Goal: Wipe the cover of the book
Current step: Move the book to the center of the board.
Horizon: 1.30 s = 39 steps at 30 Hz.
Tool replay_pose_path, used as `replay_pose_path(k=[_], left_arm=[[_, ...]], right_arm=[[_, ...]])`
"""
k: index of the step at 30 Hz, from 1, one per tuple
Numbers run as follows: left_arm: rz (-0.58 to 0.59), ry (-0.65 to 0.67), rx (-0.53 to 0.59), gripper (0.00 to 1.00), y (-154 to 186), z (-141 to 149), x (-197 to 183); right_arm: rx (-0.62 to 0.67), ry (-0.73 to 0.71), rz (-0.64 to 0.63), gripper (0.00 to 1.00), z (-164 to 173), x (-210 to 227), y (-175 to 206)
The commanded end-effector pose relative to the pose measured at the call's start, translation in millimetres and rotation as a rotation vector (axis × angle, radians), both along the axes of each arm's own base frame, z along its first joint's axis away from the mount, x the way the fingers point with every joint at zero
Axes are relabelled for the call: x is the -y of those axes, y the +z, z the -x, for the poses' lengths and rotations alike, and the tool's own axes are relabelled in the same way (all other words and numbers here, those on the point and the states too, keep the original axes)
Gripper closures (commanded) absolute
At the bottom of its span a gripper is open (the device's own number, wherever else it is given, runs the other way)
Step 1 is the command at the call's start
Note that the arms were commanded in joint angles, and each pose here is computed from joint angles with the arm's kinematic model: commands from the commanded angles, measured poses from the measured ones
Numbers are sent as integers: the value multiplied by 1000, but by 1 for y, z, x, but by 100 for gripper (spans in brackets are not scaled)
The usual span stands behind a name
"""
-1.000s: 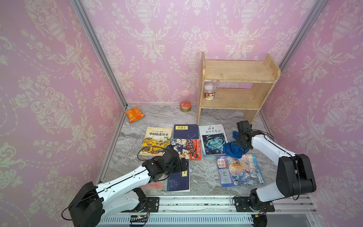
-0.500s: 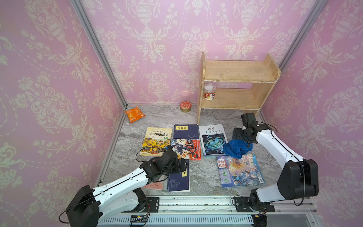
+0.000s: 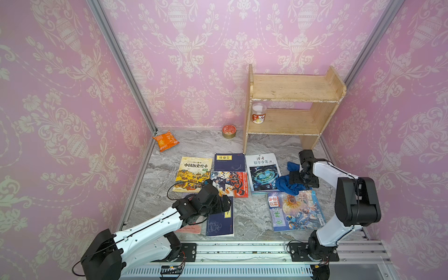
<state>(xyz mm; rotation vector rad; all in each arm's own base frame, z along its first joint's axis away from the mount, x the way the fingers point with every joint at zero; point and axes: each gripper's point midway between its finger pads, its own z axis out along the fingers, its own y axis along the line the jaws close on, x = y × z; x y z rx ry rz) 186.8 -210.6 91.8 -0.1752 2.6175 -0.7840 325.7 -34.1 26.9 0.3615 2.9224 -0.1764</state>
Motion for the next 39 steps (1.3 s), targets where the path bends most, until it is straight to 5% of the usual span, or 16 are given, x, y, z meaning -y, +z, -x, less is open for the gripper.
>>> replay_pose_path(k=[1, 7, 16, 20, 21, 28, 39], left_arm=[[-13, -7, -3, 1, -4, 2, -4], [-31, 15, -19, 1, -5, 6, -13], [-55, 68, -90, 1, -23, 20, -28], [-100, 96, -142, 1, -38, 30, -41], [-107, 108, -147, 1, -41, 32, -44], [-111, 153, -185, 1, -59, 41, -54], [-4, 145, -166, 1, -60, 33, -21]], right_arm=[[-13, 30, -4, 1, -19, -2, -14], [-66, -31, -40, 9, -38, -2, -16], [-168, -97, -156, 58, -18, -19, -30], [-176, -98, -171, 97, -10, -21, -28], [-163, -100, -170, 100, -9, -21, -26], [-35, -69, -171, 100, -3, -31, 12], [303, 62, -206, 100, -6, -74, 134]])
